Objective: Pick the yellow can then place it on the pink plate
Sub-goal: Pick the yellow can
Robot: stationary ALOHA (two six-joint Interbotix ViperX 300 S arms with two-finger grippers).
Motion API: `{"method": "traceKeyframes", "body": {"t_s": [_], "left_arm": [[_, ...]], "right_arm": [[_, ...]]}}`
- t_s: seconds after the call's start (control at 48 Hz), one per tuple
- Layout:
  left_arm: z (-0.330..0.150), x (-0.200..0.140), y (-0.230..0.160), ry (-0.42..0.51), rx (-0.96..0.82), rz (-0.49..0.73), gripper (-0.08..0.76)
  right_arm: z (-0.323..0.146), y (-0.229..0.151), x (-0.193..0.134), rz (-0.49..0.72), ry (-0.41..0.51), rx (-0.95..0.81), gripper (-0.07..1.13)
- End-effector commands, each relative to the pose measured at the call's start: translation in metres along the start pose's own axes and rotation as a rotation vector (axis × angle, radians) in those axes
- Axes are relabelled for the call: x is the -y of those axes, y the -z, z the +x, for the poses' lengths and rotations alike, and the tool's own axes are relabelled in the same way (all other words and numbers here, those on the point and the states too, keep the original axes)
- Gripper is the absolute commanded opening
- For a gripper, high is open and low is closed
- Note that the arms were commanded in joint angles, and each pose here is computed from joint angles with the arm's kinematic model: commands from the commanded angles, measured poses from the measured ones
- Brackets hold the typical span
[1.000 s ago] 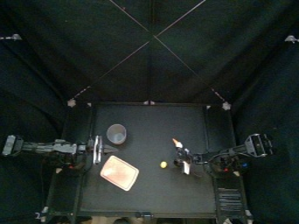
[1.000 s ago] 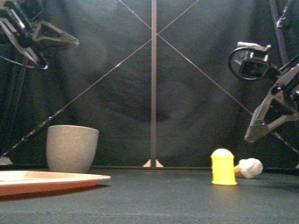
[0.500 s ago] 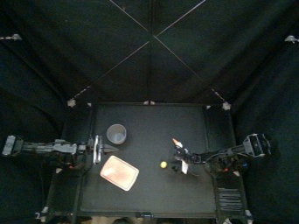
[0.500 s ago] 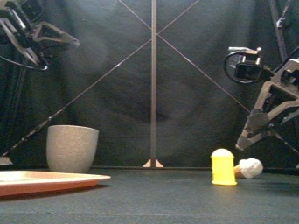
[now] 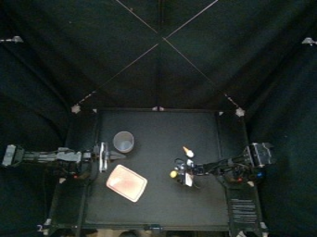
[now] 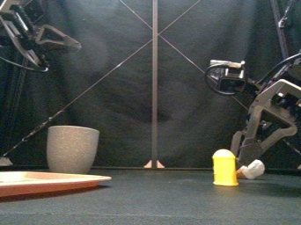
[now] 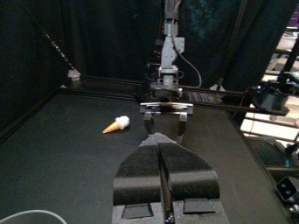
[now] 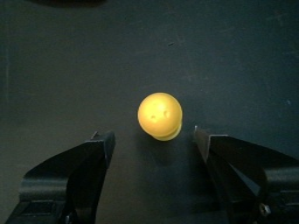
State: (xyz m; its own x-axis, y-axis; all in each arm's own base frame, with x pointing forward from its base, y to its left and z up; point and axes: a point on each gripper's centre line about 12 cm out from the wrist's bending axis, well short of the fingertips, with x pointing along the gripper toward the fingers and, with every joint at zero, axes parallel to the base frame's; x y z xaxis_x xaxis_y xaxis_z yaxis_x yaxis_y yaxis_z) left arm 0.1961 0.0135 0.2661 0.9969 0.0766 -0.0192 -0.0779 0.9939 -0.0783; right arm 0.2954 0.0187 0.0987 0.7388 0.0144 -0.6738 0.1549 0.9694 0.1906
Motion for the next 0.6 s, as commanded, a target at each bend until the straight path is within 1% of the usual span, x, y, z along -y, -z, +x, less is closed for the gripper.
{"method": "traceKeyframes", "body": {"t_s": [0.021,0.208,0.312,0.5,0.604], "left_arm": [[0.0019,0.0003,-0.0069,0.0,0.02,0.003,-0.022],[0.0015,0.0011,-0.0065,0.004,0.02,0.003,-0.022],[0.0013,0.0013,-0.0054,0.006,0.018,0.003,-0.022],[0.0012,0.0014,-0.003,0.006,0.01,0.002,-0.022],[0.0008,0.0013,-0.0021,0.006,0.009,0.0,-0.022]], "right_arm": [[0.0081,-0.0128,-0.0003,-0.009,0.0,0.023,1.03],[0.0155,-0.0122,0.0028,-0.01,0.011,0.007,1.02],[0.0164,-0.0137,0.0043,-0.006,0.015,0.009,0.98],[0.0166,-0.0154,0.0048,-0.002,0.015,0.014,0.86],[0.0169,-0.0164,0.0041,-0.002,0.014,0.017,0.81]]}}
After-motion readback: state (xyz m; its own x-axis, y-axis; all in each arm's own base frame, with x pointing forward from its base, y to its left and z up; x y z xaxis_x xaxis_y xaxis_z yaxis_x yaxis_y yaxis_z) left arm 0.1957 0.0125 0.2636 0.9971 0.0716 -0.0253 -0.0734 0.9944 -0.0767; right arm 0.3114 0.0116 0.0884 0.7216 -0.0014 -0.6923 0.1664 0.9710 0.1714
